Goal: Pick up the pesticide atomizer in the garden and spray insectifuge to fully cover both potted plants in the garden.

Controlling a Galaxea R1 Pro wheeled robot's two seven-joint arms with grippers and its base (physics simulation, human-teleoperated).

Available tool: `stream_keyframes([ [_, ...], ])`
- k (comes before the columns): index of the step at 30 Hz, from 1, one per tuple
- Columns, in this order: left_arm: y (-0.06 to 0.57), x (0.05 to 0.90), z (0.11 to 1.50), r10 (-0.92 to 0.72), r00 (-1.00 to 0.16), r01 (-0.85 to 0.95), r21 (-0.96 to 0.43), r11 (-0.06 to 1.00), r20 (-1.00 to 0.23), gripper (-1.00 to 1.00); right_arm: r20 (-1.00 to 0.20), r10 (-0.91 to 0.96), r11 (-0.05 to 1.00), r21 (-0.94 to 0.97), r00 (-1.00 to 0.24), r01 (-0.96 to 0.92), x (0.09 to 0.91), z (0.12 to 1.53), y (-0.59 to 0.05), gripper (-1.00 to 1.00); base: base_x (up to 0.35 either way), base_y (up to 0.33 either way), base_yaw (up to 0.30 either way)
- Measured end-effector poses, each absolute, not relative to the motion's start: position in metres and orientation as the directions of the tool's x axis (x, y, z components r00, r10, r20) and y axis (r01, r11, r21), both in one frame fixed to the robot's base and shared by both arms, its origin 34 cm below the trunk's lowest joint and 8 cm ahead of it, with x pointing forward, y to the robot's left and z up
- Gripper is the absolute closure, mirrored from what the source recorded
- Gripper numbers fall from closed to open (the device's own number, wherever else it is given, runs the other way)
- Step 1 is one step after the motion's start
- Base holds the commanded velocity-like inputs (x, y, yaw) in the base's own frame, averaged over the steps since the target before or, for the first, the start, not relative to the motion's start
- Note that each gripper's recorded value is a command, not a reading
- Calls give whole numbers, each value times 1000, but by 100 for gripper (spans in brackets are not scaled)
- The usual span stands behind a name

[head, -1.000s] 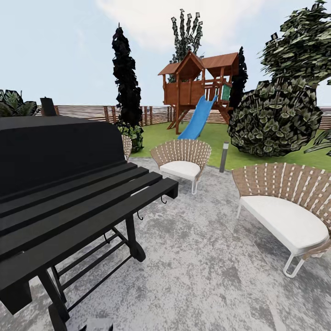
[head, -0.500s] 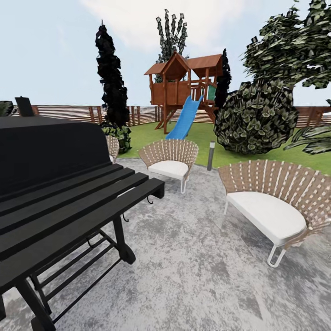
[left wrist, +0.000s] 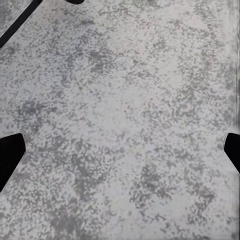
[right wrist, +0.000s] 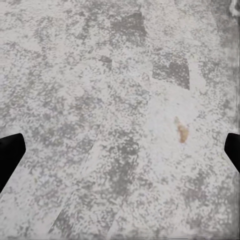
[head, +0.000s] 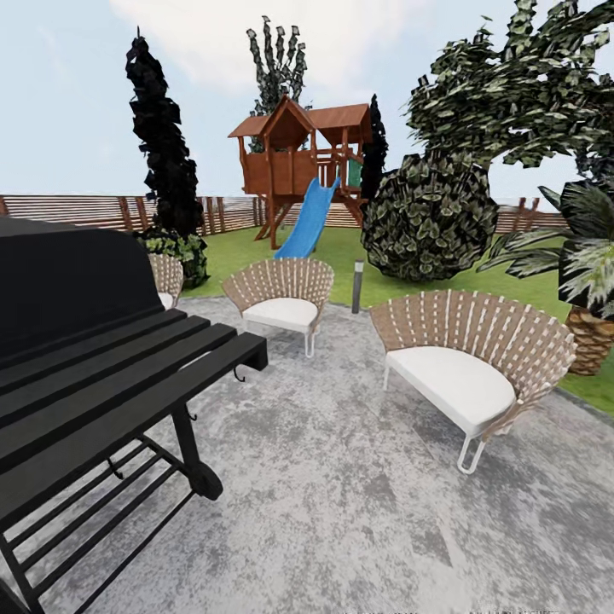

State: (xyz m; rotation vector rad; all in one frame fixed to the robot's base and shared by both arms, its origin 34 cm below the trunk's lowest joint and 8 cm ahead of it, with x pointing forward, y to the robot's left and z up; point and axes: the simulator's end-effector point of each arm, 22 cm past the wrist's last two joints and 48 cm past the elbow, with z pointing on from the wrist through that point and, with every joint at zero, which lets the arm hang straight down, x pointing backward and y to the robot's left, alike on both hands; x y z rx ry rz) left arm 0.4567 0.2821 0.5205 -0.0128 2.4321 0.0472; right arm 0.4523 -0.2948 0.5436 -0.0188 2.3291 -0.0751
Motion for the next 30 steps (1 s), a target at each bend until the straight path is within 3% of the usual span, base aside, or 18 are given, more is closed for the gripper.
stream_keyframes([
  [30, 282, 455, 475, 4, -758, -21, 31, 999, -653, -100, -725, -36, 998, -60, -688, 11, 449, 498, -294, -100, 0, 0, -268],
])
